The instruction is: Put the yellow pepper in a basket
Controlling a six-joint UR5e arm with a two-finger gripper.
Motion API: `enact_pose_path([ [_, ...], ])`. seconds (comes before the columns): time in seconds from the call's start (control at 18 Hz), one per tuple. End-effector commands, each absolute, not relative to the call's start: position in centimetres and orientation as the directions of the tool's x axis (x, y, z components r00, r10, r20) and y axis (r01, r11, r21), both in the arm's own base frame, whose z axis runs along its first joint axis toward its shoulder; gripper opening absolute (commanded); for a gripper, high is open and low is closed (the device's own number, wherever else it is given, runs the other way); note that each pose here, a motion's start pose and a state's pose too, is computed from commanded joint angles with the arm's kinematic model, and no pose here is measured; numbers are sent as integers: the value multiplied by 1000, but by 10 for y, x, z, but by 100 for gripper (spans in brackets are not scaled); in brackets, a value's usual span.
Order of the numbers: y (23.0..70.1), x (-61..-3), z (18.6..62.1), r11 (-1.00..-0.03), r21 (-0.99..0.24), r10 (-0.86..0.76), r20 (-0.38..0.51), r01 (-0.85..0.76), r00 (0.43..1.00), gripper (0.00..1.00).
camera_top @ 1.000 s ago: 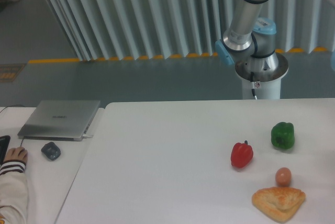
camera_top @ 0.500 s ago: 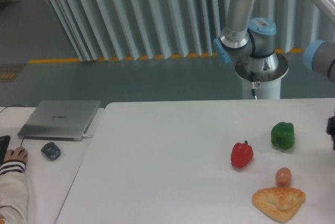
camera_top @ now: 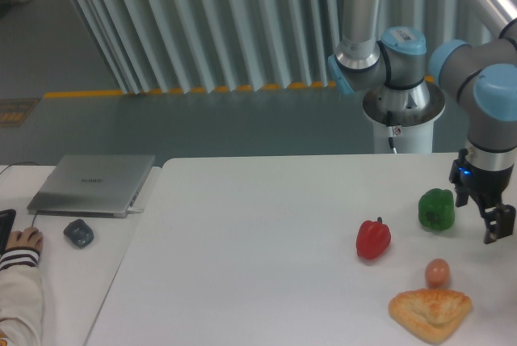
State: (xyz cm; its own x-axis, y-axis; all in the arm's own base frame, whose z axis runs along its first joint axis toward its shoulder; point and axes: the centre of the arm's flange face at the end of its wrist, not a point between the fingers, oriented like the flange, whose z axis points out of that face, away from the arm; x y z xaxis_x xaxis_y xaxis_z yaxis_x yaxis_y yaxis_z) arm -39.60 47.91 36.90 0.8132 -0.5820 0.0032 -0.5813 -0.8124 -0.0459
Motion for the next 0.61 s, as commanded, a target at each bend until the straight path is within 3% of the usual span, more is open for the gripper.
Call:
enact_pose_path([
  [0.61, 468, -379, 382, -807, -29, -590, -1, -589, 808, 100],
])
